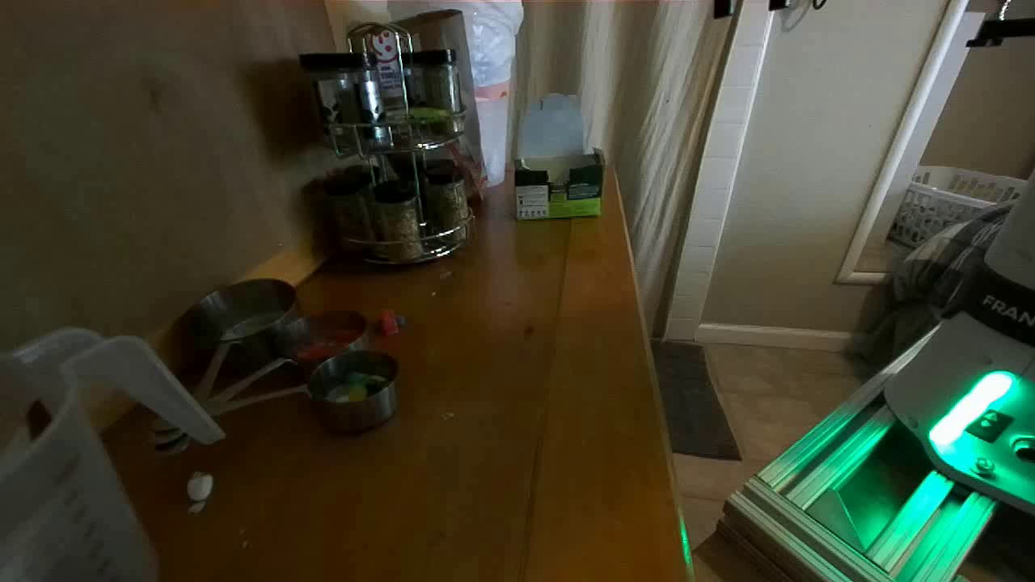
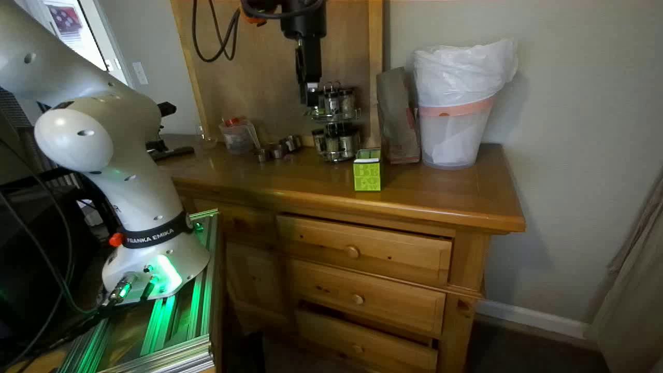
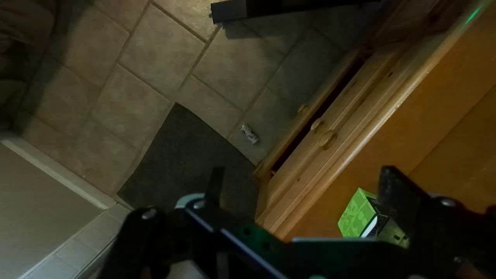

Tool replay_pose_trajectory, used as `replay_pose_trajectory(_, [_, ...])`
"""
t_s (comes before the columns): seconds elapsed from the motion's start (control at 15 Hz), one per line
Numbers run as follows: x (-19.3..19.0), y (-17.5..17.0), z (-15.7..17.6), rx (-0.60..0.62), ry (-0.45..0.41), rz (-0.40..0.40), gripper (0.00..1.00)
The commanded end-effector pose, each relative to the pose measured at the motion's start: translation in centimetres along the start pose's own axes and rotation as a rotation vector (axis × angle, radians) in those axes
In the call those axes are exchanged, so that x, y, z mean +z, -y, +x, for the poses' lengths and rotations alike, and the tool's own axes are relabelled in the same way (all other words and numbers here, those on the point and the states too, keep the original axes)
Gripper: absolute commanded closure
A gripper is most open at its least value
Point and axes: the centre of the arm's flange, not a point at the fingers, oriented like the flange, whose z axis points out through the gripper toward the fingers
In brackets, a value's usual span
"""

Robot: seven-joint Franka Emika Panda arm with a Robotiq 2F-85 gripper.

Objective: Move the jar to the right

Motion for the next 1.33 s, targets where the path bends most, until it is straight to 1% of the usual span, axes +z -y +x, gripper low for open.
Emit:
replay_pose_trajectory(0.0, [0.0,0.0,0.0,0.000,0.000,0.000,0.00])
replay_pose_trajectory(0.13, [0.0,0.6,-0.3,-0.023,-0.001,0.011,0.00])
replay_pose_trajectory(0.27, [-0.2,3.0,-1.5,-0.112,-0.012,-0.001,0.00])
replay_pose_trajectory(0.53, [-1.7,9.8,-5.3,-0.356,-0.026,0.021,0.00])
replay_pose_trajectory(0.73, [-3.6,15.5,-9.1,-0.523,-0.045,0.047,0.00])
replay_pose_trajectory(0.87, [-5.3,19.2,-11.6,-0.630,-0.059,0.083,0.00])
replay_pose_trajectory(1.07, [-6.5,25.0,-16.0,-0.786,-0.084,0.148,0.00])
replay_pose_trajectory(1.13, [-6.8,26.7,-17.3,-0.841,-0.081,0.164,0.00])
replay_pose_trajectory(1.2, [-6.9,28.0,-18.3,-0.893,-0.060,0.177,0.00])
replay_pose_trajectory(1.27, [-7.1,29.0,-19.0,-0.943,-0.048,0.192,0.00])
